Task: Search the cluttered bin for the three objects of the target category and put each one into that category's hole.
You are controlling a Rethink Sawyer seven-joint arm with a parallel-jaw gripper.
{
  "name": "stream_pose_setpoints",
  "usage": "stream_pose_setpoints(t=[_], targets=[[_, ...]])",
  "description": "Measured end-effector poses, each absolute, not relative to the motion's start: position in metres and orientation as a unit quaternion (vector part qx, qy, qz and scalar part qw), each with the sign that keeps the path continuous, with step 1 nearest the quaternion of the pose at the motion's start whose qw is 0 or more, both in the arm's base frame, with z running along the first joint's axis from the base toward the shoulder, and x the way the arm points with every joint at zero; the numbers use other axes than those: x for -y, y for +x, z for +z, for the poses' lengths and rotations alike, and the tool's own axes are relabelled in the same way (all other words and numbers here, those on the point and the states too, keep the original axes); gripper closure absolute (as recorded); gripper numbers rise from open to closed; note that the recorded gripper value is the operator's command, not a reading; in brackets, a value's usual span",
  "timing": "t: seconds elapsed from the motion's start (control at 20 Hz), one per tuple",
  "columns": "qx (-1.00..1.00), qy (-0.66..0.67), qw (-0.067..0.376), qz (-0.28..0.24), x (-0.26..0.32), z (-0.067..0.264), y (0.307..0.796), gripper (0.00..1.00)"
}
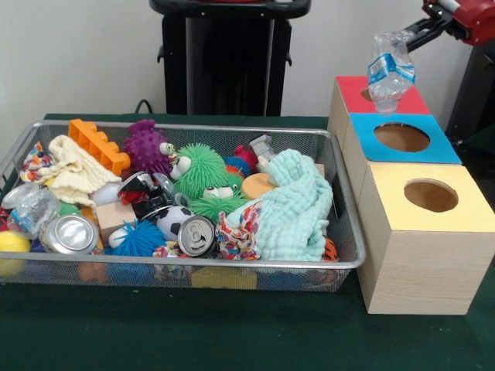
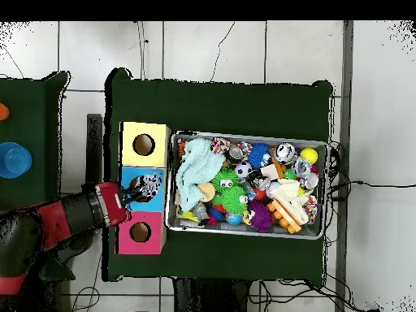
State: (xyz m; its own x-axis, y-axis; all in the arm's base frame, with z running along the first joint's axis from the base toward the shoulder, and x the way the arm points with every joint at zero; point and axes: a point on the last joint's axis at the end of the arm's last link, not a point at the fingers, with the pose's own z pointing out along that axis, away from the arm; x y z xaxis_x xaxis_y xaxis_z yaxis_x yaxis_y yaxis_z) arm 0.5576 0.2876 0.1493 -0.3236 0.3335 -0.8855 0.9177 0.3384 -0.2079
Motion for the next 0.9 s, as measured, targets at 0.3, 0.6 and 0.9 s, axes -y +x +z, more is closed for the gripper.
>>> stream_pose_setpoints(t=[0.3,0.6,0.9], targets=[[-0.720,0.430,0.386,-0.385,-0.284,0.141,0.555,1.00],[-0.719,0.424,0.385,-0.394,-0.282,0.131,0.553,1.00],[-0.718,0.421,0.383,-0.400,-0.280,0.122,0.551,1.00]])
